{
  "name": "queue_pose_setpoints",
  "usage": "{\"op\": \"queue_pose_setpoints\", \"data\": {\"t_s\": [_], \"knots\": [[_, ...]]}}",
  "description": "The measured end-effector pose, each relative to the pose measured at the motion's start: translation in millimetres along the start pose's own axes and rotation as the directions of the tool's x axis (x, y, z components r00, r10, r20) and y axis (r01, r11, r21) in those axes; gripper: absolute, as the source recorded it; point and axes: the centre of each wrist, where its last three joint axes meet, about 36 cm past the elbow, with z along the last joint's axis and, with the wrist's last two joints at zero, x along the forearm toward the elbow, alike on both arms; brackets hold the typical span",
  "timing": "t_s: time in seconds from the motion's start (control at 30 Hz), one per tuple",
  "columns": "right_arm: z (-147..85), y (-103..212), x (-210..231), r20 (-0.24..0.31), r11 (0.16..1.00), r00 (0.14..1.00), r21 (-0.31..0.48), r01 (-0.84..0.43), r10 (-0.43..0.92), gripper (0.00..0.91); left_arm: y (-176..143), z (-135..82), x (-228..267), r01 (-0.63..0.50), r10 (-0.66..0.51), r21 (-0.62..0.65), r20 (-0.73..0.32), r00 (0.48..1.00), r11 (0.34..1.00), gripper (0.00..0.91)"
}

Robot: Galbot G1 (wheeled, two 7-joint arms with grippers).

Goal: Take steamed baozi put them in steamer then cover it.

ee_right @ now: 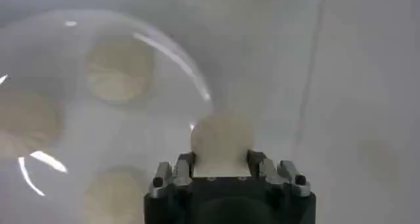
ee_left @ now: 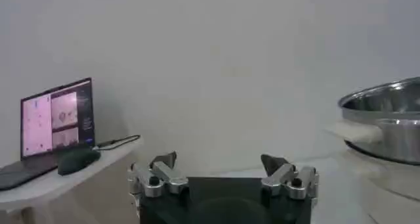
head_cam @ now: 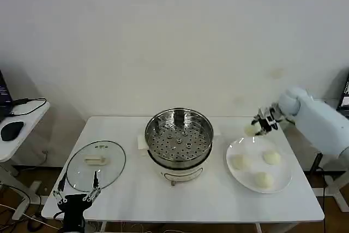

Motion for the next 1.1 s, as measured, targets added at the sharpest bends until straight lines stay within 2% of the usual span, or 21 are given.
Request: {"op": "queue_pose_setpoints", "data": {"t_s": [0.2,0.5,0.73,0.93,1.1], "knots": [[-45.5,-44.1,40.2,0.045,0.993,0.997,0.099,-0.061,0.057,0.544,0.6,-0.6,-2.5,-0.002,0.002,-0.004,0.006,1.000,1.000,0.907],[-140.0,-84.7,59.8,0.130,0.948,0.990,0.306,-0.092,0.054,0.534,5.7,-5.6,-6.7,0.000,0.001,-0.014,0.016,1.000,1.000,0.907],[-211.5,-83.9,44.6,0.166,0.854,0.986,0.515,-0.078,-0.010,0.534,9.1,-11.7,-7.4,0.013,-0.013,-0.009,0.022,1.000,1.000,0.907],[-245.7,-76.4,24.9,0.169,0.753,0.984,0.654,-0.075,-0.048,0.534,11.3,-13.3,-5.1,0.029,-0.029,0.002,0.022,0.999,1.000,0.907],[-263.0,-72.5,6.9,0.172,0.666,0.983,0.740,-0.090,-0.057,0.534,12.6,-14.6,-4.5,0.039,-0.039,0.007,0.024,0.999,0.999,0.907]]}}
